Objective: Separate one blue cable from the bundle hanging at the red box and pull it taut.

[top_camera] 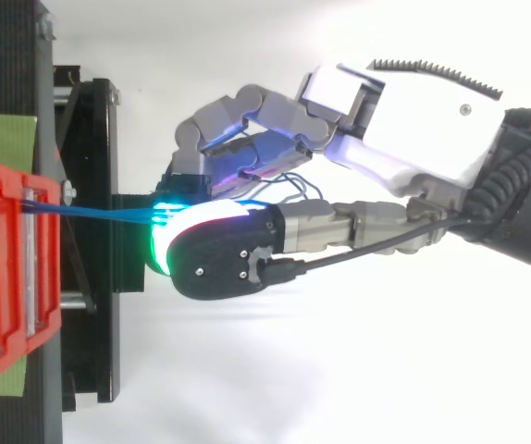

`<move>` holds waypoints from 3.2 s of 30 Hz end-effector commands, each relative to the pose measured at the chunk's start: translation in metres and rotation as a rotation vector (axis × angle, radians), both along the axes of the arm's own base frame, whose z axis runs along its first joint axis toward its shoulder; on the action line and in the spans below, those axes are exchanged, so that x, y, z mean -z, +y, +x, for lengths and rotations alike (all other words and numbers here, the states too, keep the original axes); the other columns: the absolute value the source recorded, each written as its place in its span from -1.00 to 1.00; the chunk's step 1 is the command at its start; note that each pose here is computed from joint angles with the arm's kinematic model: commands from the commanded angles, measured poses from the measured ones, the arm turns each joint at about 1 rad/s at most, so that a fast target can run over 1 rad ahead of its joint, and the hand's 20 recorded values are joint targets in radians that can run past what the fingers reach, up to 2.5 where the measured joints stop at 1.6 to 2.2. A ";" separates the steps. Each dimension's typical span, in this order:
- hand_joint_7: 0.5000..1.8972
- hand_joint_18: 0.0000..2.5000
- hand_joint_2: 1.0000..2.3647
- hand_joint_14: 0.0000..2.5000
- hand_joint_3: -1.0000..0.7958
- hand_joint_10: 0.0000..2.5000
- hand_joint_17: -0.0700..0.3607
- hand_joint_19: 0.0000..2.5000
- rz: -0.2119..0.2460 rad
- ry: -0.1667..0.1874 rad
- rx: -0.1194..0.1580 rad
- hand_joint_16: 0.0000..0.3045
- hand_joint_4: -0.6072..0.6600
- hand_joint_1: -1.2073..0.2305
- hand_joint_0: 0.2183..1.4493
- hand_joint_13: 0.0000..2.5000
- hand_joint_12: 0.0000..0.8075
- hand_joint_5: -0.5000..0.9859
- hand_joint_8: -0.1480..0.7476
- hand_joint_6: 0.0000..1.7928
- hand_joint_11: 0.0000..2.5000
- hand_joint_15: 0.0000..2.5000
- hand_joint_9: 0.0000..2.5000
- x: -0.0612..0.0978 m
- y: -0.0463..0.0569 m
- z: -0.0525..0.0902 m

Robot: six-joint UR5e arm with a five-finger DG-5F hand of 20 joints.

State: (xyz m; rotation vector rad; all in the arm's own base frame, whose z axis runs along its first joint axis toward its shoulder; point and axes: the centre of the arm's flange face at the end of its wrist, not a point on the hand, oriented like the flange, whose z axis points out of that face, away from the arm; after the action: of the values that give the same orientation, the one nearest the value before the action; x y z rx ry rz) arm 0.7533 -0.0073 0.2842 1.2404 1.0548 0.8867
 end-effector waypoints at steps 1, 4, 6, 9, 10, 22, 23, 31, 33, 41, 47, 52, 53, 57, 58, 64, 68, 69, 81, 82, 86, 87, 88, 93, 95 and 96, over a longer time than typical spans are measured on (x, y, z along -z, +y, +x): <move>-0.25 -0.55 -0.98 -0.99 -0.19 -0.99 -0.38 -0.79 -0.012 -0.031 0.004 -0.82 0.20 -0.21 -0.34 -0.36 -0.21 -0.55 0.09 0.05 -0.53 -0.73 -0.34 0.000 0.000 0.002; -0.25 -0.54 -0.97 -0.99 -0.11 -0.99 -0.37 -0.78 -0.018 -0.029 0.004 -0.81 0.09 -0.32 -0.30 -0.37 -0.21 -0.56 0.09 0.07 -0.53 -0.71 -0.36 0.000 0.000 0.002; -0.27 -0.54 -0.97 -0.99 -0.10 -0.99 -0.36 -0.78 -0.019 -0.030 0.006 -0.80 0.04 -0.38 -0.27 -0.38 -0.21 -0.57 0.08 0.08 -0.52 -0.72 -0.37 0.000 -0.001 0.003; -0.37 -0.54 -0.98 -0.99 -0.26 -0.99 -0.35 -0.78 -0.018 -0.031 0.008 -0.80 0.00 -0.39 -0.19 -0.39 -0.21 -0.58 0.06 0.09 -0.53 -0.72 -0.38 0.000 -0.001 0.003; -0.40 -0.53 -0.99 -0.99 -0.38 -0.99 -0.35 -0.78 -0.018 -0.031 0.015 -0.80 0.00 -0.40 -0.17 -0.39 -0.20 -0.59 0.04 0.09 -0.53 -0.72 -0.38 0.000 -0.002 0.002; -0.42 -0.50 -1.00 -0.99 -0.44 -0.99 -0.31 -0.76 -0.036 -0.030 0.020 -0.77 0.17 -0.50 -0.49 -0.39 -0.20 -0.56 0.06 0.06 -0.51 -0.71 -0.36 0.001 -0.005 0.003; -0.43 -0.49 -1.00 -0.99 -0.44 -0.99 -0.28 -0.76 -0.036 -0.028 0.020 -0.75 0.19 -0.44 -0.57 -0.38 -0.15 -0.56 0.09 0.06 -0.51 -0.71 -0.34 0.001 -0.005 0.003; -0.37 -0.49 -1.00 -0.99 -0.44 -0.99 -0.30 -0.71 -0.037 -0.028 0.025 -0.76 0.17 0.11 -0.46 -0.38 -0.17 -0.55 0.10 0.02 -0.53 -0.70 -0.30 0.001 -0.009 0.003; -0.30 -0.50 -1.00 -0.99 -0.44 -0.99 -0.31 -0.70 -0.038 -0.028 0.025 -0.77 0.16 0.08 -0.38 -0.37 -0.19 -0.55 0.08 0.02 -0.53 -0.70 -0.30 0.001 -0.009 0.003; -0.24 -0.46 -0.97 -0.99 -0.15 -0.99 -0.29 -0.70 -0.038 -0.028 0.025 -0.76 0.09 -0.35 -0.28 -0.37 -0.17 -0.57 0.08 0.08 -0.49 -0.69 -0.32 0.001 -0.009 0.003; -0.38 -0.46 -0.98 -0.99 -0.30 -0.99 -0.29 -0.70 -0.039 -0.026 0.024 -0.76 0.00 -0.45 -0.17 -0.37 -0.18 -0.59 0.05 0.09 -0.49 -0.69 -0.34 0.002 -0.010 0.003; -0.33 -0.45 -1.00 -0.99 -0.44 -0.99 -0.29 -0.72 -0.041 -0.010 0.028 -0.76 0.05 -0.51 -0.14 -0.39 -0.19 -0.58 0.03 0.08 -0.50 -0.70 -0.36 0.019 -0.014 0.006; -0.33 -0.45 -1.00 -0.99 -0.44 -0.99 -0.29 -0.72 -0.036 -0.005 0.024 -0.76 0.05 -0.52 -0.15 -0.39 -0.19 -0.58 0.03 0.08 -0.50 -0.69 -0.36 0.030 -0.013 0.009; -0.35 -0.45 -1.00 -0.99 -0.44 -0.99 -0.30 -0.71 -0.031 -0.026 0.023 -0.76 0.12 -0.55 -0.22 -0.39 -0.20 -0.57 0.02 0.08 -0.49 -0.69 -0.35 0.029 -0.012 0.011; -0.35 -0.45 -1.00 -0.99 -0.44 -0.99 -0.30 -0.71 -0.029 -0.027 0.023 -0.77 0.13 -0.55 -0.26 -0.39 -0.21 -0.57 0.03 0.08 -0.49 -0.69 -0.35 0.029 -0.012 0.011; -0.36 -0.45 -1.00 -0.99 -0.44 -0.99 -0.29 -0.71 -0.027 -0.032 0.023 -0.76 0.15 -0.59 -0.45 -0.38 -0.19 -0.56 0.04 0.07 -0.49 -0.68 -0.34 0.029 -0.014 0.012; -0.39 -0.41 -1.00 -0.99 -0.44 -0.99 -0.23 -0.70 -0.026 -0.032 0.025 -0.72 0.17 -0.70 -0.62 -0.36 -0.11 -0.55 0.10 0.07 -0.47 -0.67 -0.32 0.029 -0.015 0.012; -0.41 -0.40 -1.00 -0.99 -0.44 -0.99 -0.22 -0.70 -0.026 -0.031 0.025 -0.71 0.18 -0.70 -0.65 -0.35 -0.10 -0.55 0.11 0.07 -0.47 -0.67 -0.32 0.029 -0.016 0.011; -0.31 -0.37 -1.00 -0.99 -0.44 -0.99 -0.27 -0.64 -0.027 -0.031 0.020 -0.74 0.13 -0.02 -0.36 -0.30 -0.16 -0.55 0.11 0.02 -0.48 -0.66 -0.20 0.029 -0.020 0.012; -0.23 -0.37 -0.99 -0.99 -0.37 -0.99 -0.27 -0.63 -0.027 -0.031 0.020 -0.74 0.15 -0.07 -0.35 -0.30 -0.15 -0.55 0.11 0.02 -0.47 -0.66 -0.22 0.029 -0.020 0.012; -0.19 -0.37 -0.97 -0.99 -0.15 -0.99 -0.27 -0.63 -0.030 -0.030 0.023 -0.74 0.14 -0.27 -0.34 -0.31 -0.15 -0.56 0.12 0.04 -0.46 -0.66 -0.23 0.029 -0.023 0.011; -0.18 -0.37 -0.97 -0.99 -0.11 -0.99 -0.27 -0.63 -0.029 -0.031 0.025 -0.74 0.09 -0.31 -0.33 -0.31 -0.15 -0.56 0.12 0.06 -0.46 -0.66 -0.23 0.029 -0.024 0.011; -0.13 -0.37 -0.97 -0.99 -0.09 -0.99 -0.26 -0.64 -0.029 -0.033 0.025 -0.74 0.05 -0.39 -0.29 -0.31 -0.14 -0.57 0.12 0.06 -0.45 -0.66 -0.24 0.028 -0.024 0.012; -0.27 -0.39 -0.99 -0.99 -0.34 -0.99 -0.27 -0.66 -0.030 -0.032 0.025 -0.74 -0.01 -0.50 -0.13 -0.33 -0.17 -0.58 0.05 0.09 -0.45 -0.66 -0.27 0.028 -0.024 0.012; -0.23 -0.38 -1.00 -0.99 -0.44 -0.99 -0.27 -0.67 -0.030 -0.032 0.025 -0.75 0.03 -0.54 -0.10 -0.34 -0.18 -0.58 0.03 0.08 -0.44 -0.66 -0.28 0.028 -0.024 0.012; -0.25 -0.38 -1.00 -0.99 -0.44 -0.99 -0.28 -0.67 -0.030 -0.032 0.026 -0.75 0.04 -0.54 -0.10 -0.34 -0.18 -0.58 0.04 0.08 -0.45 -0.66 -0.29 0.028 -0.025 0.012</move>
State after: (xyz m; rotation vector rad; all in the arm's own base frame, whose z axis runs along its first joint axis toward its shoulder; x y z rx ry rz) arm 0.7649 -0.0313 0.2554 1.2084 1.0218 0.8655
